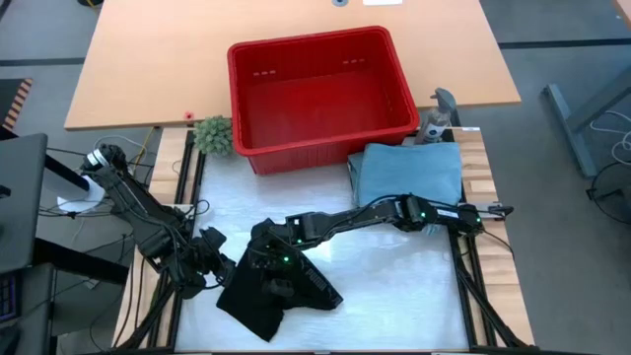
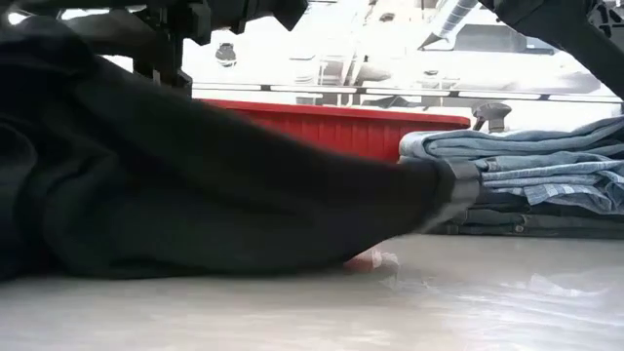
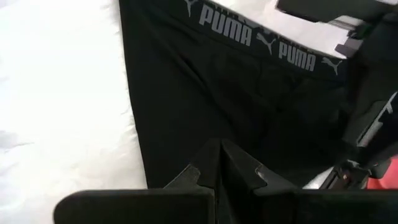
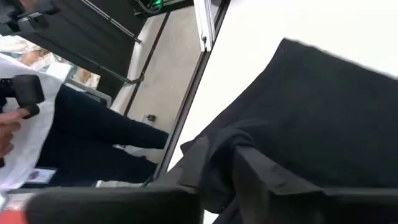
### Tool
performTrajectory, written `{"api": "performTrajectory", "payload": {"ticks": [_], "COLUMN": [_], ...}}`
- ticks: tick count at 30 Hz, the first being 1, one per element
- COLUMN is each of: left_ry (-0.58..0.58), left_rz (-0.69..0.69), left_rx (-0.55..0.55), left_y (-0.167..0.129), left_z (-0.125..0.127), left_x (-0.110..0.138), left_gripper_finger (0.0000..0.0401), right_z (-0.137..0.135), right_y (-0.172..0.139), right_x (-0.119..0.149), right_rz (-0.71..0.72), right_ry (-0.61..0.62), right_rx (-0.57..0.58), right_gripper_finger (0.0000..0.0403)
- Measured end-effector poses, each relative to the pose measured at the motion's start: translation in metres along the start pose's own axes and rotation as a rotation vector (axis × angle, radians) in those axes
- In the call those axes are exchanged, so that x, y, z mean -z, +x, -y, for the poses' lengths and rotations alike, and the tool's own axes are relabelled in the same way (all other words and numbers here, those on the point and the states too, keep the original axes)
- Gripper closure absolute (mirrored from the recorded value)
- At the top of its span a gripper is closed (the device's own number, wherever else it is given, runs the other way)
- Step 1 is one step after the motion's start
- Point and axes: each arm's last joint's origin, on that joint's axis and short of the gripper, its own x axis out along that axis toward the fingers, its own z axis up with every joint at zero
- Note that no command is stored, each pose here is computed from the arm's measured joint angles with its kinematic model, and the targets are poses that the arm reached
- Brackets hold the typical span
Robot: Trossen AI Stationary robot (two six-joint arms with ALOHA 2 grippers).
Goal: Fold Laundry from Bin
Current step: Fold the black boxer short
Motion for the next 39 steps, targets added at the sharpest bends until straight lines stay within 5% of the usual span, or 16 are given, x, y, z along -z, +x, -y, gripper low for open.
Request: {"api": "performTrajectory", "payload": {"ticks": [11, 22, 29, 33, 39], "left_ry": [0.020, 0.051, 0.017, 0.020, 0.163], "left_rz": [0.043, 0.102, 0.103, 0.130, 0.167], "left_rx": [0.007, -0.007, -0.002, 0.097, 0.386], "left_y": [0.000, 0.000, 0.000, -0.001, -0.008], "left_z": [0.000, -0.002, -0.002, 0.008, 0.041], "left_x": [-0.001, -0.003, -0.003, -0.003, 0.000], "left_gripper_finger": [0.0401, 0.0401, 0.0401, 0.0401, 0.0401], "right_z": [-0.003, 0.000, 0.008, 0.013, 0.014], "right_y": [-0.026, -0.032, -0.029, -0.029, -0.030], "right_x": [-0.019, -0.021, -0.014, -0.011, -0.011], "right_rz": [0.042, 0.056, 0.026, 0.003, 0.001], "right_ry": [-0.043, -0.114, -0.202, -0.198, -0.202], "right_rx": [-0.082, -0.066, 0.081, 0.126, 0.151], "right_gripper_finger": [0.0158, 0.0158, 0.0158, 0.0158, 0.0158]}}
